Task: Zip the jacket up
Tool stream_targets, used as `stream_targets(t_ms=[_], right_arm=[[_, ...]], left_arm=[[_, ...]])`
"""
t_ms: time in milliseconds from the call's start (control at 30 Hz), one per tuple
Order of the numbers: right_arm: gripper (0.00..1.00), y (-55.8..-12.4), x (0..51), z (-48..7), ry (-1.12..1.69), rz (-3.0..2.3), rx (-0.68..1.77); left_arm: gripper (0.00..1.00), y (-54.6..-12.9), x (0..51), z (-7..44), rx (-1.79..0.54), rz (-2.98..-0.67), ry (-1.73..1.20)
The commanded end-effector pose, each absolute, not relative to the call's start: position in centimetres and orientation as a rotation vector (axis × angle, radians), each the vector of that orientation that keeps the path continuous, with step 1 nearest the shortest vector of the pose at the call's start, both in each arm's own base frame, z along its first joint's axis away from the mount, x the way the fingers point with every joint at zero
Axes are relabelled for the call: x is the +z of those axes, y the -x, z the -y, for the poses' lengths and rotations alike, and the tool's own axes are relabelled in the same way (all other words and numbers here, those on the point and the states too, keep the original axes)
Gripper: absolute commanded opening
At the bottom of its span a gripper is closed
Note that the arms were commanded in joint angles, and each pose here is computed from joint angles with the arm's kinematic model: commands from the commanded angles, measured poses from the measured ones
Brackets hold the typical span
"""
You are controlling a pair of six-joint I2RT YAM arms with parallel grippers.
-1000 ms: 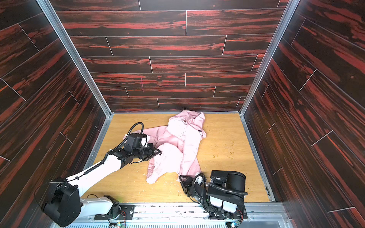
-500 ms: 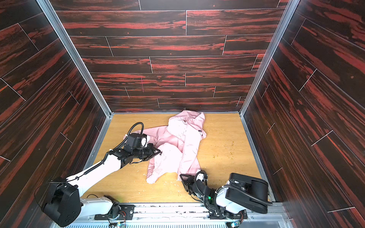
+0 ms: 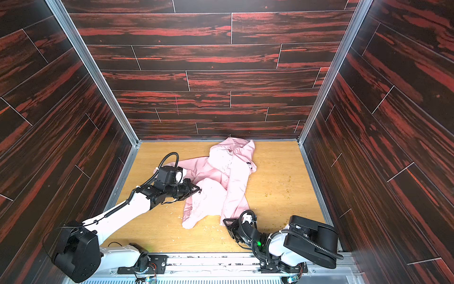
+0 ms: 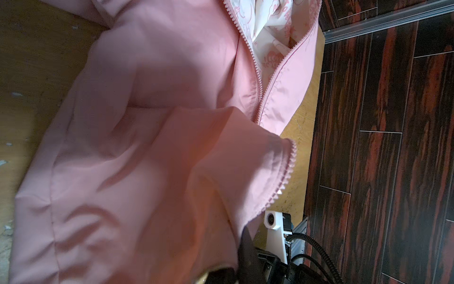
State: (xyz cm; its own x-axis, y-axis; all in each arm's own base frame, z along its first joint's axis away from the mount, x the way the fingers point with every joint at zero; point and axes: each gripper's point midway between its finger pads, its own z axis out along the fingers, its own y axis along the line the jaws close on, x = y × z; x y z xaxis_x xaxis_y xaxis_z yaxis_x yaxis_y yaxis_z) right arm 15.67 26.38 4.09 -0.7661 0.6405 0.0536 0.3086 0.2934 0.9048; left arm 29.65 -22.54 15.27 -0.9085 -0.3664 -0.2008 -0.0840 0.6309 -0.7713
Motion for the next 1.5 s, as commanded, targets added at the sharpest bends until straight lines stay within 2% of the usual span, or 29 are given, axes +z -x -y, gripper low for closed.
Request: stream_targets(t_ms=[0, 833, 1133, 1233, 1333, 1467], right_arm=[[0.24, -15.8, 4.5, -27.2, -0.808, -2.260, 1.466], [0.24, -16.3, 5.0, -28.6, -0.749, -2.285, 1.498], [0.11, -16.5, 4.9, -28.9, -0.746, -2.296, 1.517], [0.10, -16.6, 4.9, -28.9, -0.745, -2.295, 1.518], [0.11, -16.7, 5.1, -29.0, -0.739, -2.290, 1.524], [0.17, -16.7, 5.2, -29.2, -0.731, -2.297, 1.522]], left_arm=[[0.00, -29.2, 15.5, 22.3, -1.173, -2.511, 0.352], [0.00, -29.0, 15.1, 22.3, -1.174, -2.522, 0.349], [0.00, -29.0, 15.1, 22.3, -1.173, -2.524, 0.346], [0.00, -29.1, 15.1, 22.4, -1.174, -2.523, 0.345], [0.00, -29.1, 15.1, 22.4, -1.173, -2.523, 0.347], [0.00, -29.2, 15.0, 22.4, -1.173, -2.527, 0.347]])
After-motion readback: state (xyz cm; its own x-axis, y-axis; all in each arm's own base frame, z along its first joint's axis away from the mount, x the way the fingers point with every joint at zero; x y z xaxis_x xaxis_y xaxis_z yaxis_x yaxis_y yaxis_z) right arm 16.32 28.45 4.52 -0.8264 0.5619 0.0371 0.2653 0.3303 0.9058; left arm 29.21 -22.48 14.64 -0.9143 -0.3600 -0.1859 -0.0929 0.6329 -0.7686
